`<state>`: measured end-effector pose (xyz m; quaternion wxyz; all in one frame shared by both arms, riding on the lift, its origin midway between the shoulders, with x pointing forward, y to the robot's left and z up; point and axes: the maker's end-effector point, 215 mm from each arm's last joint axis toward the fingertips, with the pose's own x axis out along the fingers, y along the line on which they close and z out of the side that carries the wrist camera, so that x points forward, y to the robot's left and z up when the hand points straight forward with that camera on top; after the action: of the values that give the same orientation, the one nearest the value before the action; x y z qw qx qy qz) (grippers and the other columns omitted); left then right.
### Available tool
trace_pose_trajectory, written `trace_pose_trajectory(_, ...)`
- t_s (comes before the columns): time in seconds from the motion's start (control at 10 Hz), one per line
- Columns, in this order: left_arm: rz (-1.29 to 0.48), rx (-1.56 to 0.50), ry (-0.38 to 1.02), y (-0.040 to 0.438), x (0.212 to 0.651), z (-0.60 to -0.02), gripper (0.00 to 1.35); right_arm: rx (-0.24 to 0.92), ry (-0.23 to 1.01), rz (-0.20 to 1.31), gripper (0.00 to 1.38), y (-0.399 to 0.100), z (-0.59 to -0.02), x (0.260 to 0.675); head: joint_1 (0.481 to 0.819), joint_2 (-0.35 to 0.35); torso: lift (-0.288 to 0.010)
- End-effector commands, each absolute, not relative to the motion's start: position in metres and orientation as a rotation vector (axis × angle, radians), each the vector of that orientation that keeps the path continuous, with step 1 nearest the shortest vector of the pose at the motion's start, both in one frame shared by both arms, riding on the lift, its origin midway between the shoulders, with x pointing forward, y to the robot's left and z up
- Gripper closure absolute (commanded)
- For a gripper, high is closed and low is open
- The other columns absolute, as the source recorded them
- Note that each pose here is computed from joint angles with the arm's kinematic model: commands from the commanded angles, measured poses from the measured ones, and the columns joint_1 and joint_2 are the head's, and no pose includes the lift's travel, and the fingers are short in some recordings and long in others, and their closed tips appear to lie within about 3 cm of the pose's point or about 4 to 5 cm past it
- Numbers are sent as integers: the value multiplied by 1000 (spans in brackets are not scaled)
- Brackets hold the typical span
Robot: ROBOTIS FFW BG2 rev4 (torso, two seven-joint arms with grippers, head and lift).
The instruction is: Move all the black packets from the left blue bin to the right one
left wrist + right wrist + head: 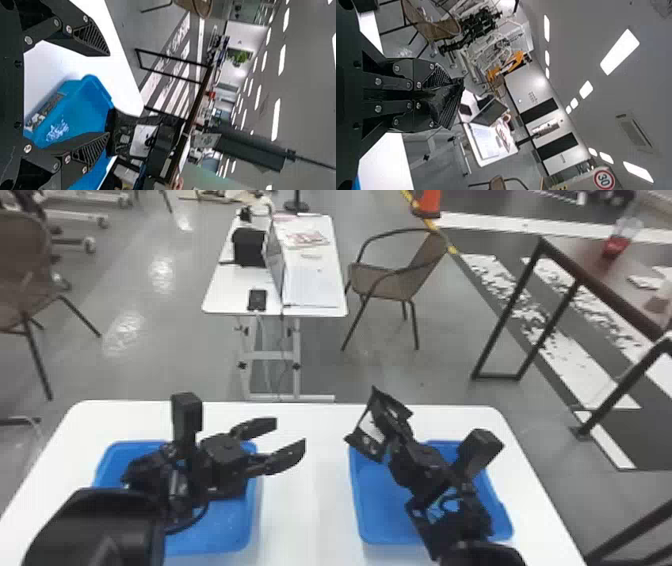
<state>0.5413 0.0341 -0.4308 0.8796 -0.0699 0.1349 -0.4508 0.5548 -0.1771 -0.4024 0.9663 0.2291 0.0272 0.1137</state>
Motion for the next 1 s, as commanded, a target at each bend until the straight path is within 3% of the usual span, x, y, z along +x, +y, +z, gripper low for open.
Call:
trace_pose_trajectory(0.0,-795,-189,292,80,538,-439,-2,464,132,131,1268,-226,-450,558,695,-143,0)
trace_pose_trajectory(0.3,-656,-227,257,152,529,-443,50,464,318,-8,1243,-296,-549,546,695,-144,0)
trace_pose_trajectory(0.4,-644,-207,246,163,530,-440,203,489,348,-46,978,-315,-566,540,695,-143,0)
trace_pose_trajectory(0.5,-621,-171,256,176,529,-442,280,512,333,-68,460,-327,-563,539,695,-148,0)
trace_pose_trajectory(0.6,-582,-136,305,194,525,-455,303,536,267,-83,51,-332,-543,543,695,-153,0)
trace_pose_trajectory(0.7,-550,-116,358,211,522,-469,305,572,181,-79,45,-330,-512,547,695,-152,0)
trace_pose_trajectory(0.9,-525,-81,428,233,510,-490,306,576,62,-40,234,-314,-456,548,695,-120,0)
